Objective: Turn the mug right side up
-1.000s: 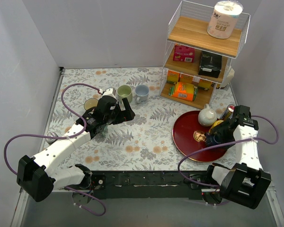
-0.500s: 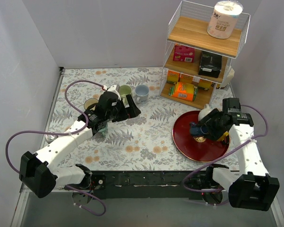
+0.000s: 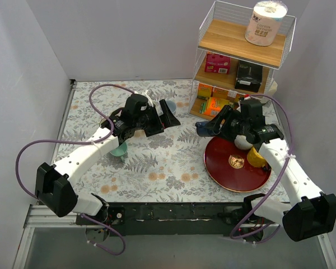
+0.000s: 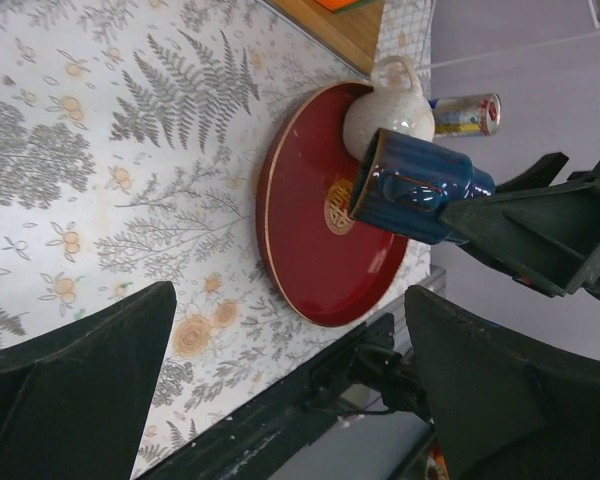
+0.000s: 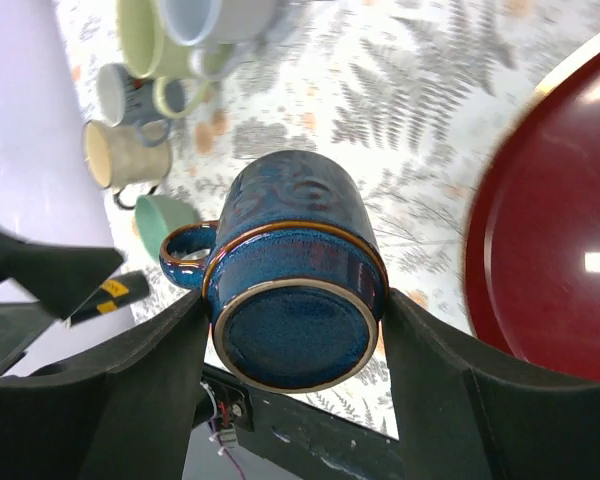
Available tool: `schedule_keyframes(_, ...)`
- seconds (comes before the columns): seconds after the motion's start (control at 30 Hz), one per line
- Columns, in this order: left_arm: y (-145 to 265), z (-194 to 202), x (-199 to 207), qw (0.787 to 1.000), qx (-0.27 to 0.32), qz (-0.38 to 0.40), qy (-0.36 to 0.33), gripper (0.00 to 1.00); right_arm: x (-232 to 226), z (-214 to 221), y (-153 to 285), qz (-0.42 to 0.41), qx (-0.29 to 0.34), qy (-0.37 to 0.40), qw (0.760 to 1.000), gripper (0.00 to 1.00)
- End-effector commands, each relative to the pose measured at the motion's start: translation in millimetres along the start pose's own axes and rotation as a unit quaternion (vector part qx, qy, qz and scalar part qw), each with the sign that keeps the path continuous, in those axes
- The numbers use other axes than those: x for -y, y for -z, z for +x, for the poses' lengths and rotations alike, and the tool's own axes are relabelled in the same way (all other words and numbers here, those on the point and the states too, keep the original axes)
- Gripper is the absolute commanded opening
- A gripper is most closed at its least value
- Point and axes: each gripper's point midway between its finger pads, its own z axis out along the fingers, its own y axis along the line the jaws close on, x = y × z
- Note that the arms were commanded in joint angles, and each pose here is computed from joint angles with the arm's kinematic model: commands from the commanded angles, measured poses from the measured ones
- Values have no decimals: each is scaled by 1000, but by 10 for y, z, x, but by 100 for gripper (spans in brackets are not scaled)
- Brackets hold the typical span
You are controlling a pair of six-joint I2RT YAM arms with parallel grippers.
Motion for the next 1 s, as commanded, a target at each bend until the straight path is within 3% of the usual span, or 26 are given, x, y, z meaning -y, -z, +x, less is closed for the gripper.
schedule_keyframes(0.0,12,70,328,996,-47,74,16,98,-880,-199,150,-161,53,110,979,1)
schedule_keyframes(0.27,-81,31,557,990,-64,116,46,96,-1116,-61,81,-200,59,190,960,1)
schedule_keyframes(0.77,-115,-79,580,987,-36,113,110,86,-1124,33,1,-190,71,220,954,1)
schedule_keyframes(0.97,-252,-44,518,979,-53,90,177,70,-1154,10,21,-202,85,227,949,1)
